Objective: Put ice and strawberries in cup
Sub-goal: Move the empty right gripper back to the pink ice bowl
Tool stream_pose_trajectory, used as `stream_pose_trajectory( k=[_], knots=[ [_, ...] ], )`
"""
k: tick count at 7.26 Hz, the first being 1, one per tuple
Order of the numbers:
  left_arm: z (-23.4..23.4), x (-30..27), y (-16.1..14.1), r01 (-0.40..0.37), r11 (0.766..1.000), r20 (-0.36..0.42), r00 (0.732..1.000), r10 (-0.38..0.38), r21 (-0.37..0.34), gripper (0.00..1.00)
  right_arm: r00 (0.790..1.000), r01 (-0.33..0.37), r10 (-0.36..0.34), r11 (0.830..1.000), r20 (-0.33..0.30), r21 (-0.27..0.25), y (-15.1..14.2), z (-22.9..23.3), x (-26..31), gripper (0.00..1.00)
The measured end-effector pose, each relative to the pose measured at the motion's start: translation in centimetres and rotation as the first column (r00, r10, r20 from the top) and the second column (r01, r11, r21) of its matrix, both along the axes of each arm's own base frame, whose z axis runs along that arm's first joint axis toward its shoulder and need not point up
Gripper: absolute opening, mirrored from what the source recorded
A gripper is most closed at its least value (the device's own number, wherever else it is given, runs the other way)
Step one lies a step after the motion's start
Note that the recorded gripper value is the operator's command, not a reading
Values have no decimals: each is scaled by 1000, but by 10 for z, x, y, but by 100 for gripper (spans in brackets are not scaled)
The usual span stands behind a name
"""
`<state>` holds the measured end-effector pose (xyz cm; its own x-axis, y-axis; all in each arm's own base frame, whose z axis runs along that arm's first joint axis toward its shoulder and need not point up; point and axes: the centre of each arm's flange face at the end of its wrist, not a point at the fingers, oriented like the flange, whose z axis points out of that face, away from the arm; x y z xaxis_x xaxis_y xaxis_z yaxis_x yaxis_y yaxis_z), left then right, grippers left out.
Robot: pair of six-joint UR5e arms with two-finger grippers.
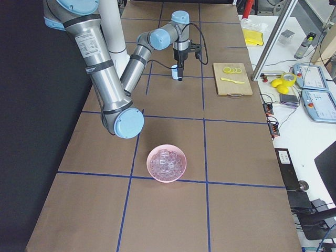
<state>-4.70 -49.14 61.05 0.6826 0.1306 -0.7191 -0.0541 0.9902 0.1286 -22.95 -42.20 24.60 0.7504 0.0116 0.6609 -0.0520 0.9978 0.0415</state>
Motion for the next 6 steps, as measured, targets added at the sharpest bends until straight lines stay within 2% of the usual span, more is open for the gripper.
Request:
stream_pose_trajectory(
  k=[2, 4, 6],
  knots=[
    [-5, 1, 0, 7, 1000, -12, 1000, -7, -1, 100, 998, 56, -56, 998, -19, 2, 8, 62, 68, 100],
    [-8, 1, -1, 15, 1000, -16, 1000, -15, -3, 100, 996, 89, -89, 996, 17, 26, 19, 141, 131, 99],
    [-11, 1, -1, 19, 1000, -17, 1000, -19, -3, 100, 992, 121, -123, 991, 29, 54, 33, 226, 161, 99]
  ],
)
